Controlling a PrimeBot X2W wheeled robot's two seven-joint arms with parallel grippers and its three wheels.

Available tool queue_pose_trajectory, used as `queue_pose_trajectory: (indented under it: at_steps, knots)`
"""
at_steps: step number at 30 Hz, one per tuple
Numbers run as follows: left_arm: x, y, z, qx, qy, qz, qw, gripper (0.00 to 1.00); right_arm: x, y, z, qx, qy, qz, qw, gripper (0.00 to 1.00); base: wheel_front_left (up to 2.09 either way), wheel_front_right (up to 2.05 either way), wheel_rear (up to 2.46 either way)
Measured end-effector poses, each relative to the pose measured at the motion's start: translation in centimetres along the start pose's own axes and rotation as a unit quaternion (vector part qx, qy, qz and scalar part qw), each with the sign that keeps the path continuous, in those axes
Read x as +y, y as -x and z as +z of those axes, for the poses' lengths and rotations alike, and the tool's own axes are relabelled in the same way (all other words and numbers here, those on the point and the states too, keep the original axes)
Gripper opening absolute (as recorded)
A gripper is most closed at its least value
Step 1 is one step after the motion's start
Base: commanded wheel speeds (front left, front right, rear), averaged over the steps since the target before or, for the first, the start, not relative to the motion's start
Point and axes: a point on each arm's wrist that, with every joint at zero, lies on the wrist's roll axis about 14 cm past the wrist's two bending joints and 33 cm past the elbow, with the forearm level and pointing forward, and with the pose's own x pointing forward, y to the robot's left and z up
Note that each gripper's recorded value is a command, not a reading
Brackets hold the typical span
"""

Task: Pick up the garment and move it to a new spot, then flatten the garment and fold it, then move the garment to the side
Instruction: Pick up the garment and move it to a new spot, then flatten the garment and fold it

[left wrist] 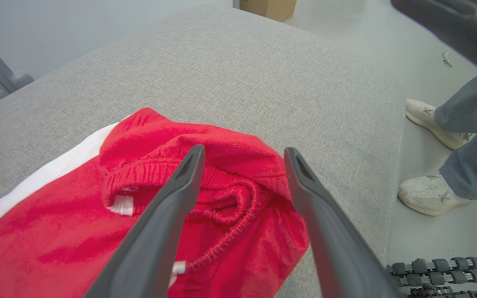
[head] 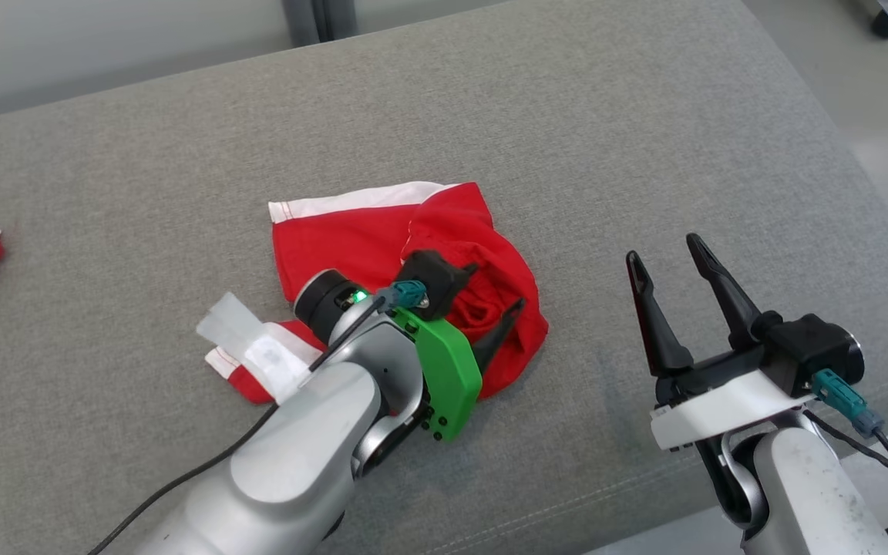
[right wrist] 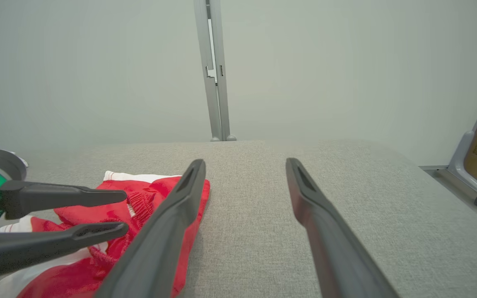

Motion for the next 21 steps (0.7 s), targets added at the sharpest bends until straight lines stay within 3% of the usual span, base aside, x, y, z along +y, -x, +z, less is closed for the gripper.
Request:
queue_pose_trajectory:
  at_steps: [5,10,16,21]
  knots:
    - [3.9,1.9,3.1,-0.072,0.027,0.082,0.994,1.00,2.2,-1.8,1.2,-0.021,0.029,0.061,0.998,1.00,0.00,0.00,0.00]
    - [7.7,5.0,2.5,-0.092,0.044,0.165,0.981,1.00,5.0,-2.9,0.3,-0.011,0.058,0.126,0.990,1.00,0.00,0.00,0.00]
    - [12.9,12.0,-1.4,-0.080,0.065,0.292,0.951,1.00,10.5,-3.2,-3.2,0.038,0.122,0.244,0.961,1.00,0.00,0.00,0.00]
    - [14.5,16.5,-2.4,-0.104,0.087,0.355,0.925,1.00,17.0,-1.9,-5.5,0.072,0.149,0.351,0.922,1.00,0.00,0.00,0.00]
